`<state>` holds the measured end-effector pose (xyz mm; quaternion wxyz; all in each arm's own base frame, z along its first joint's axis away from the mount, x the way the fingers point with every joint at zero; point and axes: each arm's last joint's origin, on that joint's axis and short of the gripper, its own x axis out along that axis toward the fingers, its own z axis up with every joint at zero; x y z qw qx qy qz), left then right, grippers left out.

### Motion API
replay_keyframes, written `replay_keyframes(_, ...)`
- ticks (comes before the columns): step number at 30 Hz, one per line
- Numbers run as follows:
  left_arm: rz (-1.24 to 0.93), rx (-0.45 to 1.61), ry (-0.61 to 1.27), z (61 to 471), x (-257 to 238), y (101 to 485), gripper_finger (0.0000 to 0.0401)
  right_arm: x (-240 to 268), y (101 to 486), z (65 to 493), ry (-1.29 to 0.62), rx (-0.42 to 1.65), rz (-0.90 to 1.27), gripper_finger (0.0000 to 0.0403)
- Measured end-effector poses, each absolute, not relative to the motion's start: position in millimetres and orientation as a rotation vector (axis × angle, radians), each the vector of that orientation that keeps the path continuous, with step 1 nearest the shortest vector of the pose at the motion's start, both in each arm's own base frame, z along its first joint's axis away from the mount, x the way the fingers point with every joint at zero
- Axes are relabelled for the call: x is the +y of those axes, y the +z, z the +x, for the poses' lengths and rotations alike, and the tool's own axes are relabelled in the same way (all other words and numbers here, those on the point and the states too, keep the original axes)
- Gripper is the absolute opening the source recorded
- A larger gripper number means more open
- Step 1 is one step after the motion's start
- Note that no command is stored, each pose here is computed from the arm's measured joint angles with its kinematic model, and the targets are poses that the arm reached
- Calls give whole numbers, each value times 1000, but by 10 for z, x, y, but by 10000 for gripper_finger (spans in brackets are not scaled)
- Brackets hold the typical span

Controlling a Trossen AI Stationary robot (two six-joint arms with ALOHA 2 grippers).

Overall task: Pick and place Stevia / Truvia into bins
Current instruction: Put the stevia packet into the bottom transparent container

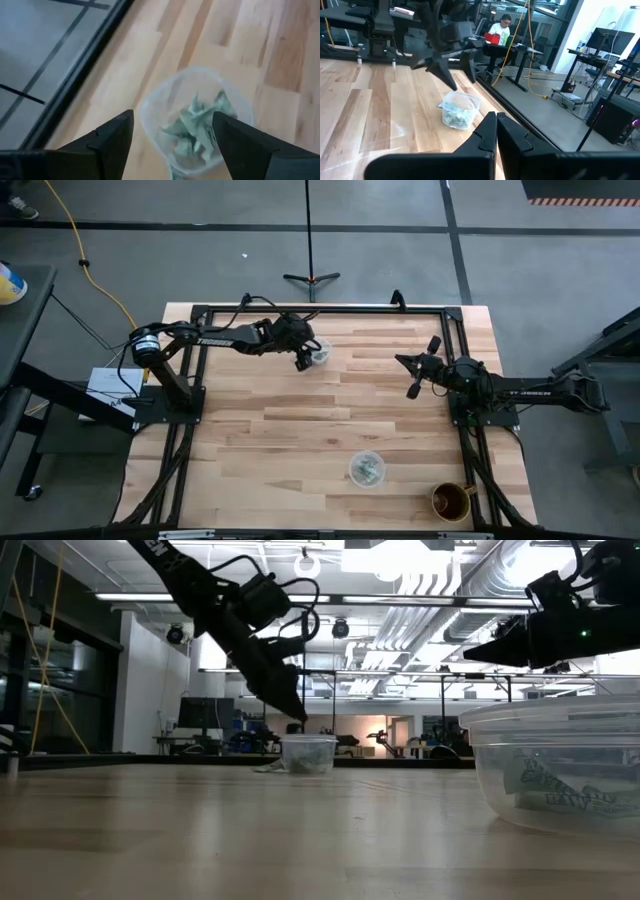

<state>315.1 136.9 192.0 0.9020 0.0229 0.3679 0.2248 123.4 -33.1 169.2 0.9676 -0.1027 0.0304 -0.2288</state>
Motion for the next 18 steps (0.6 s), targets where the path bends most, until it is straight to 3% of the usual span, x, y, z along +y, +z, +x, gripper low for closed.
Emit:
replay_keyframes(8, -78, 960, 482, 3028, 1321, 1835, 312, -330, 1662, 1233, -460, 92, -208, 6)
replay_keyframes(18, -113, 996, 490, 2931, 1280, 1644, 312, -330, 1650, 1232, -458, 104, -209, 3)
